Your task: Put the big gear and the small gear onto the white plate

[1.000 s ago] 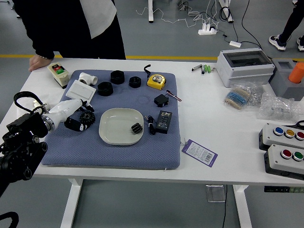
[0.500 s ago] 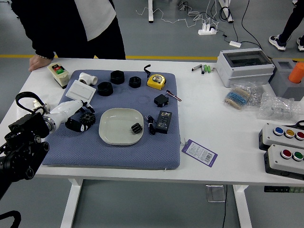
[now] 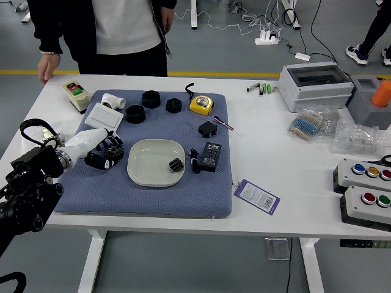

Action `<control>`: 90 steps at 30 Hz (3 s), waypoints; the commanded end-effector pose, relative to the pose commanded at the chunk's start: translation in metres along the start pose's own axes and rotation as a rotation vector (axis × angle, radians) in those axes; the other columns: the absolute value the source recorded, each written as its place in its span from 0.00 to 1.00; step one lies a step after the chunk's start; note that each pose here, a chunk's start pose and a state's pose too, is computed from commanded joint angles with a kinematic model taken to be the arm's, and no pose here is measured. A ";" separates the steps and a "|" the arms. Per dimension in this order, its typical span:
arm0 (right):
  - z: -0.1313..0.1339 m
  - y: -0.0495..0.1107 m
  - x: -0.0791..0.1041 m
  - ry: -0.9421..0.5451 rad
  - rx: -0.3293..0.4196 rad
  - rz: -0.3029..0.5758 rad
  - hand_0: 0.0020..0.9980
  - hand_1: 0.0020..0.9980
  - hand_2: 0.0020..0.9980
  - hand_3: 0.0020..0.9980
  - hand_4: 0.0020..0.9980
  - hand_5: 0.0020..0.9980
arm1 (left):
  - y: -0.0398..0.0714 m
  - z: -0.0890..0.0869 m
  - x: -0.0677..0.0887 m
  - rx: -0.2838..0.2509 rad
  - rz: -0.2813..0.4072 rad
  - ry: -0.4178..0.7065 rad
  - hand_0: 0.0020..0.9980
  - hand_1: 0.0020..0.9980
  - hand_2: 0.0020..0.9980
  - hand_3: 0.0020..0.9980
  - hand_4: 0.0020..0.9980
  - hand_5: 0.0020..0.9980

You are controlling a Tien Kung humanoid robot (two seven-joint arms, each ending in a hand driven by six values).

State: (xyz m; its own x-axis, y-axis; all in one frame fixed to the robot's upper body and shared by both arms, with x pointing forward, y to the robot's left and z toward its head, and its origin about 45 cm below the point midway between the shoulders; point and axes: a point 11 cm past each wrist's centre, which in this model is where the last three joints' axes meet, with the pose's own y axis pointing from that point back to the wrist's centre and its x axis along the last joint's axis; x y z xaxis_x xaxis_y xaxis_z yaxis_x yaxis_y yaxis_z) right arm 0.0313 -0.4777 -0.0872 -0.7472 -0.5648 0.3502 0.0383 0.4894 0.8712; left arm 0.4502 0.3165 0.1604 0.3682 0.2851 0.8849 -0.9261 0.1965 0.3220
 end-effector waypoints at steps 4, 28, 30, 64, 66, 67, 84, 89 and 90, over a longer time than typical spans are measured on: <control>-0.001 0.000 0.000 -0.002 0.001 0.000 0.69 0.69 0.72 0.56 0.79 0.68 | 0.000 0.000 0.002 -0.004 0.006 0.001 0.33 0.38 0.43 0.53 0.50 0.00; -0.002 0.000 -0.001 -0.008 0.003 0.001 0.69 0.69 0.72 0.56 0.79 0.68 | 0.015 0.024 0.045 -0.078 0.109 -0.009 0.33 0.39 0.45 0.55 0.52 0.00; -0.002 0.000 0.000 -0.007 0.003 0.002 0.69 0.69 0.72 0.56 0.79 0.68 | 0.020 0.028 0.046 -0.089 0.113 -0.020 0.33 0.39 0.45 0.55 0.52 0.00; -0.006 0.001 -0.003 -0.004 0.013 -0.003 0.69 0.69 0.72 0.56 0.79 0.68 | 0.030 0.098 -0.007 -0.257 0.020 -0.112 0.34 0.42 0.49 0.55 0.50 0.00; -0.006 0.001 -0.003 -0.004 0.015 -0.004 0.69 0.69 0.72 0.56 0.79 0.68 | 0.027 0.098 -0.011 -0.255 0.008 -0.114 0.34 0.42 0.49 0.55 0.50 0.00; -0.006 0.001 -0.003 -0.004 0.015 -0.004 0.69 0.69 0.72 0.56 0.79 0.68 | 0.027 0.098 -0.012 -0.255 0.006 -0.115 0.34 0.42 0.49 0.55 0.50 0.00; -0.003 0.000 0.000 0.001 0.011 0.003 0.69 0.69 0.72 0.56 0.79 0.68 | 0.018 0.098 -0.017 -0.247 -0.018 -0.120 0.43 0.57 0.62 0.60 0.97 0.11; -0.002 0.000 0.001 0.003 0.010 0.003 0.69 0.69 0.72 0.56 0.79 0.68 | 0.017 0.097 -0.016 -0.241 -0.019 -0.117 0.52 0.65 0.70 0.61 0.99 0.14; -0.002 0.000 0.001 0.003 0.009 0.004 0.69 0.69 0.72 0.56 0.79 0.68 | 0.018 0.098 -0.015 -0.242 -0.015 -0.116 0.52 0.65 0.70 0.61 0.99 0.14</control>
State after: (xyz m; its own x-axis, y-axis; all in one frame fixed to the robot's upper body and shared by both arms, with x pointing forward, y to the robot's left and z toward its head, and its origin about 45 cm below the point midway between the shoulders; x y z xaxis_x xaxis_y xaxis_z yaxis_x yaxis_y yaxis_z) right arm 0.0320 -0.4797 -0.0862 -0.7448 -0.5653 0.3546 0.0349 0.4976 0.8667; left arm 0.4201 0.2240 0.1858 0.3567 0.1741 0.9178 -0.8690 0.4224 0.2577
